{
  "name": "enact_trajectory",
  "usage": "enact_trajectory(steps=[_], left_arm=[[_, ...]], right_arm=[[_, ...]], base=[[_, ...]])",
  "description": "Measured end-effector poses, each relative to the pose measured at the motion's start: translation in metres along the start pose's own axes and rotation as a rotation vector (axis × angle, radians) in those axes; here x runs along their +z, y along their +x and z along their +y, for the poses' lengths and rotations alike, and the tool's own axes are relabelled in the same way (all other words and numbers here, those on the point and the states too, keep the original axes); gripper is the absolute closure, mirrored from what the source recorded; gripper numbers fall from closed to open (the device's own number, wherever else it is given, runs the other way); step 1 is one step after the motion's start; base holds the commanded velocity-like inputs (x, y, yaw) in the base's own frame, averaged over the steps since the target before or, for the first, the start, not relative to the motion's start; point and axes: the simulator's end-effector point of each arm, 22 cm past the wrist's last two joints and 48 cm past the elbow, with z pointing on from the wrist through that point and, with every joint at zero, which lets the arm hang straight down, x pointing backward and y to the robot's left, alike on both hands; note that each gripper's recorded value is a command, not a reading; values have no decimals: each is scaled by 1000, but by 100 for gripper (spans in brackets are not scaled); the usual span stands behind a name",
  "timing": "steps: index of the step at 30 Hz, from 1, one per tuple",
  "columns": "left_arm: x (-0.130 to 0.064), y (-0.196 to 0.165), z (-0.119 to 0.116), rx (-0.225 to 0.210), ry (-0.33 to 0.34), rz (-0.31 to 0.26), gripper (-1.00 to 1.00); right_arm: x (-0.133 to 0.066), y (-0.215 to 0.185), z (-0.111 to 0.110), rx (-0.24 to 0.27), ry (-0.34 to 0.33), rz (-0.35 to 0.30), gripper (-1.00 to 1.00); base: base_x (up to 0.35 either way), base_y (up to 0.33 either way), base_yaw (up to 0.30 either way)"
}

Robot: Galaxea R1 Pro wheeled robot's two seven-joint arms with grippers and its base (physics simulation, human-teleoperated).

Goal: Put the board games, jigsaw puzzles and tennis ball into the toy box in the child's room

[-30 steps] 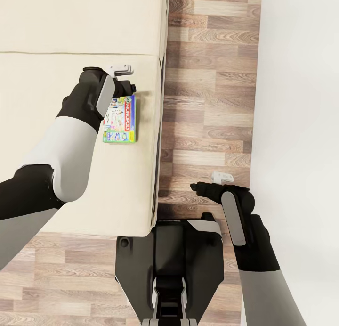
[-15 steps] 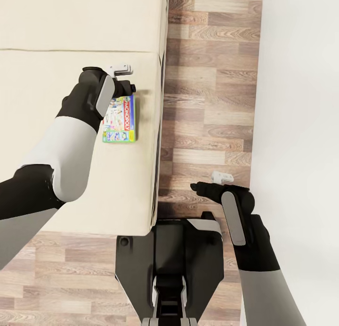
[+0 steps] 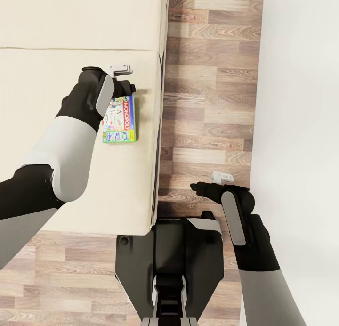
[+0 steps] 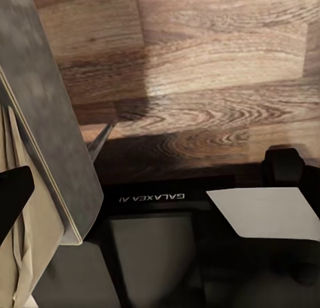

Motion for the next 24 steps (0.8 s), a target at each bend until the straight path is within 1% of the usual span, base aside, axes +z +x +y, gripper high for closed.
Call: enact_trajectory(steps=[24], left_arm=[[5, 5, 0, 3, 0, 5, -100]], right_arm=[[4, 4, -1, 1, 1, 8, -100]], base=[[0, 0, 0]])
